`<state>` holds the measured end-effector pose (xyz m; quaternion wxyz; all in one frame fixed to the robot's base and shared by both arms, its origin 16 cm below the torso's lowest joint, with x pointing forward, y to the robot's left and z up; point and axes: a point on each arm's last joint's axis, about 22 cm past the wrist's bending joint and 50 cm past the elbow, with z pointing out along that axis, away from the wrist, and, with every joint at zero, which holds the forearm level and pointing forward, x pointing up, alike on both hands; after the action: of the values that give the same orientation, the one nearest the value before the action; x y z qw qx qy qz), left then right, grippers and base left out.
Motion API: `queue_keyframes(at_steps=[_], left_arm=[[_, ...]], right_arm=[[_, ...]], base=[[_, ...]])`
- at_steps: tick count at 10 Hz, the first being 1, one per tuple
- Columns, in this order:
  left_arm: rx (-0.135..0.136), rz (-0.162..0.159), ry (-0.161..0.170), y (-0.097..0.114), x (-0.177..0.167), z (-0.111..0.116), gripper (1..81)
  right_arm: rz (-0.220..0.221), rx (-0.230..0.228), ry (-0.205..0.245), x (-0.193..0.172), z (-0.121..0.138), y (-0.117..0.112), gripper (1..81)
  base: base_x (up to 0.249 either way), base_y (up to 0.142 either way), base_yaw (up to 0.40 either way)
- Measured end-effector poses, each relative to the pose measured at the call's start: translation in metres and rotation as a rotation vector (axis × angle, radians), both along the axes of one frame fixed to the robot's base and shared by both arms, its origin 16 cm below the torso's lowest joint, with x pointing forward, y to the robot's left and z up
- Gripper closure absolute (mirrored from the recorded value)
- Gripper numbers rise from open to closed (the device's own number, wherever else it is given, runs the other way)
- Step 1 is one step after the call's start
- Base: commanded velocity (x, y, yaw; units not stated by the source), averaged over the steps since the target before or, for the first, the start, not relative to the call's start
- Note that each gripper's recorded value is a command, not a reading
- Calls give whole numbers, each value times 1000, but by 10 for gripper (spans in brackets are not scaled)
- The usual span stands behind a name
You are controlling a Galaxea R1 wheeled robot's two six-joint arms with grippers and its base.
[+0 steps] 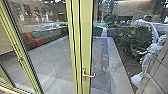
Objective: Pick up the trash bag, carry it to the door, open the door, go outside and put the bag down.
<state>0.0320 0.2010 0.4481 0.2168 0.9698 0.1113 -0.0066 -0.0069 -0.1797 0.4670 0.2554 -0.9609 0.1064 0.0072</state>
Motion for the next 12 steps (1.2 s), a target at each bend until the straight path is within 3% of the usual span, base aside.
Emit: queue_keyframes(at_steps=[12], left_arm=[[-3, 2, -2, -4, 0, 0, 811]], right_arm=[[0, -3, 3, -3, -1, 0, 10]], base=[[13, 0, 0]])
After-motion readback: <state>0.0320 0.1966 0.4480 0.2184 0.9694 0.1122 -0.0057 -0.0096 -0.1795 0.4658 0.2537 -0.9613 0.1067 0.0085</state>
